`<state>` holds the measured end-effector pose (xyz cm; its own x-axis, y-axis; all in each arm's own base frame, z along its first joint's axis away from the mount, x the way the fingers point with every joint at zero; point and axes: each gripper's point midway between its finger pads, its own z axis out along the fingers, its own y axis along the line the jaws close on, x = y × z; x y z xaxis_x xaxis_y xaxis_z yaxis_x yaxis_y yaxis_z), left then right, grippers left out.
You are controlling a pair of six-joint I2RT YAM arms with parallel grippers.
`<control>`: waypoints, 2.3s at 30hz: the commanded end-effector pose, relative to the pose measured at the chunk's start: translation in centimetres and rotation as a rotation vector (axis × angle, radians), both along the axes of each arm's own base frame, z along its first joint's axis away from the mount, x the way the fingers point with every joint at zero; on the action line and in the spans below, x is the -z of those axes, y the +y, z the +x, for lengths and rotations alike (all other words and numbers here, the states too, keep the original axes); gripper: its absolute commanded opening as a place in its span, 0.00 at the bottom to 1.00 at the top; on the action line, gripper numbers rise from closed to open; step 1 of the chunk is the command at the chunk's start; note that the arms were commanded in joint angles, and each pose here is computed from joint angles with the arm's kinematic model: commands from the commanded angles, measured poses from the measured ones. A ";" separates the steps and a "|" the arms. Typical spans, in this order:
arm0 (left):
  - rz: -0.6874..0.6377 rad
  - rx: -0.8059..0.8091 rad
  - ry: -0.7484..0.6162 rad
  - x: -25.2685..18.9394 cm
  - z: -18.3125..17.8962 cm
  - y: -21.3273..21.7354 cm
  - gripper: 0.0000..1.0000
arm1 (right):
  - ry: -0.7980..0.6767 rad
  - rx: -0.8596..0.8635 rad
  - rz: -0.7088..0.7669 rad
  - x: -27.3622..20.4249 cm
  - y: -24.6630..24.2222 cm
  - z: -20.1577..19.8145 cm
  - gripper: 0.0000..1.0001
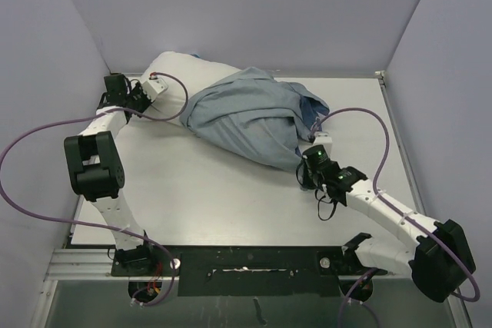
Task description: Remove the pillowcase from the pillow
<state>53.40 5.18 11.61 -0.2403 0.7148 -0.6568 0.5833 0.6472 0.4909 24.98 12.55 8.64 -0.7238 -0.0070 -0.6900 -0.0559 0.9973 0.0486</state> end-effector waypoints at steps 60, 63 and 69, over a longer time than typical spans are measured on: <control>-0.071 -0.155 -0.111 -5.3 -2.0 6.0 0.00 | -0.084 -0.695 -0.237 -0.4 2.9 22.5 0.82; -0.071 -0.161 -0.112 -5.2 -2.1 6.4 0.00 | -0.092 -0.642 -0.200 -0.4 2.7 22.8 0.44; -0.081 -0.197 -0.113 -5.4 -2.3 8.0 0.00 | -0.117 -0.279 -0.048 -3.2 -4.0 24.8 0.00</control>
<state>51.14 11.81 11.85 -0.3523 0.6150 -0.7054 0.4627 0.7696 0.4400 46.54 13.84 7.07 -0.5754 -0.4926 -0.6529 -0.5857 0.8053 -0.0914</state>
